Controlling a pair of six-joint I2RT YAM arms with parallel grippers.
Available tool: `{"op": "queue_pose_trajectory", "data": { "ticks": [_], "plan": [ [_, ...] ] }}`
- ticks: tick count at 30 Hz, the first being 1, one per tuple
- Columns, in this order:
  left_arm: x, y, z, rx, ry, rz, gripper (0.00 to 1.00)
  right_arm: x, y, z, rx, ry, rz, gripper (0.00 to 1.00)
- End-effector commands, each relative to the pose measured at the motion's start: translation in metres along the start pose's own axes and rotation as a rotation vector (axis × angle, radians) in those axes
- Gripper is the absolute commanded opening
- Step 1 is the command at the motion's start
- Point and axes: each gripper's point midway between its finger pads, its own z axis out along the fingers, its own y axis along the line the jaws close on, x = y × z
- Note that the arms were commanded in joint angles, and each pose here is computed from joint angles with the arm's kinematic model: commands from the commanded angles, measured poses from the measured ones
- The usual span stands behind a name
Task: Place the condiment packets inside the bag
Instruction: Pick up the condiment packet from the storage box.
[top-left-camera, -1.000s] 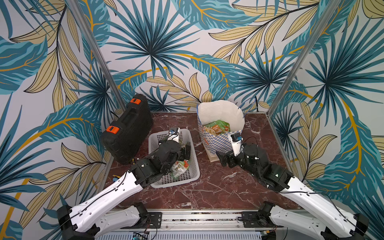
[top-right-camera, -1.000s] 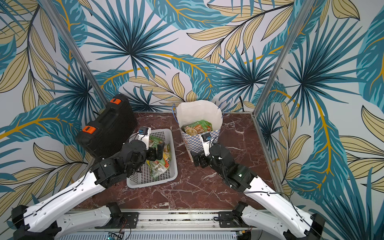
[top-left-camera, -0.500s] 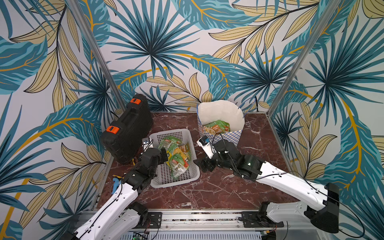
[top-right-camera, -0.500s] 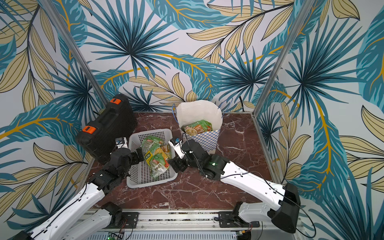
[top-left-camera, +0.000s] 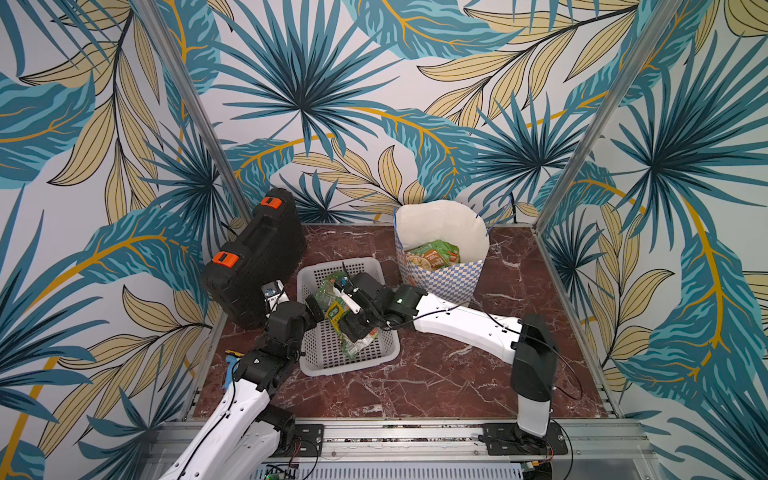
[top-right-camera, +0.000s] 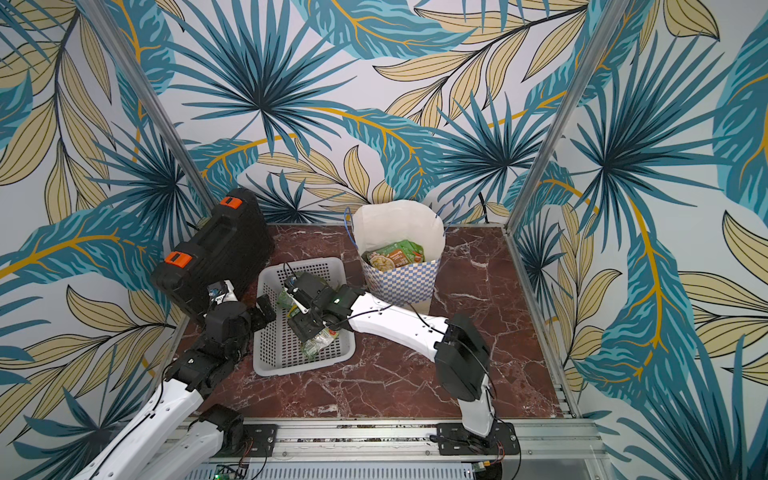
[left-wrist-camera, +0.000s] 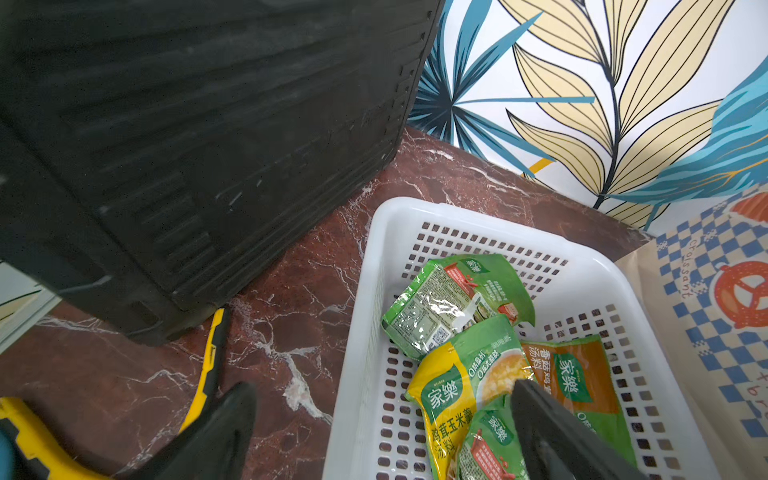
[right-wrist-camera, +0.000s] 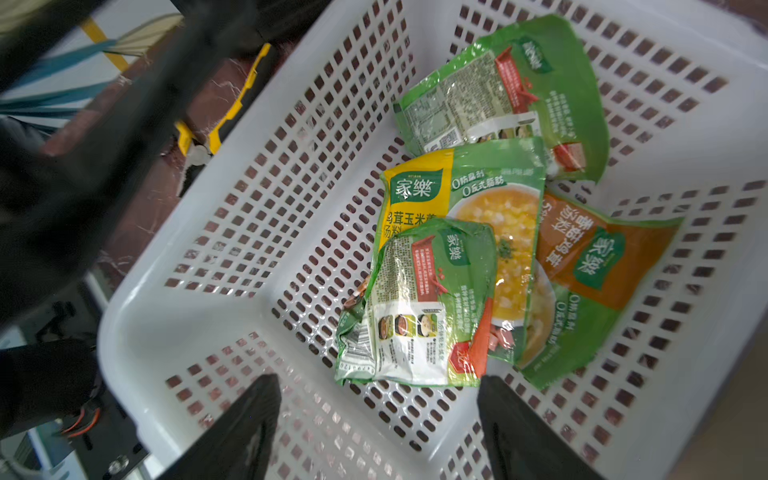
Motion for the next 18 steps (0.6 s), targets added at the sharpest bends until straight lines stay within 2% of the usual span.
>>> {"op": "queue_pose_trajectory", "data": {
  "ticks": [1, 10, 18],
  "plan": [
    [0.005, 0.008, 0.001, -0.026, 0.0, -0.006, 1.0, 0.023, -0.012, 0.02, 0.089, 0.113, 0.028, 0.81],
    [0.003, 0.01, -0.002, -0.024, -0.01, -0.011, 1.0, 0.052, -0.014, 0.075, 0.131, 0.267, 0.025, 0.81],
    [0.002, 0.01, -0.002, -0.023, -0.014, -0.013, 1.0, 0.087, -0.006, 0.068, 0.148, 0.392, -0.01, 0.81]
  ]
}}
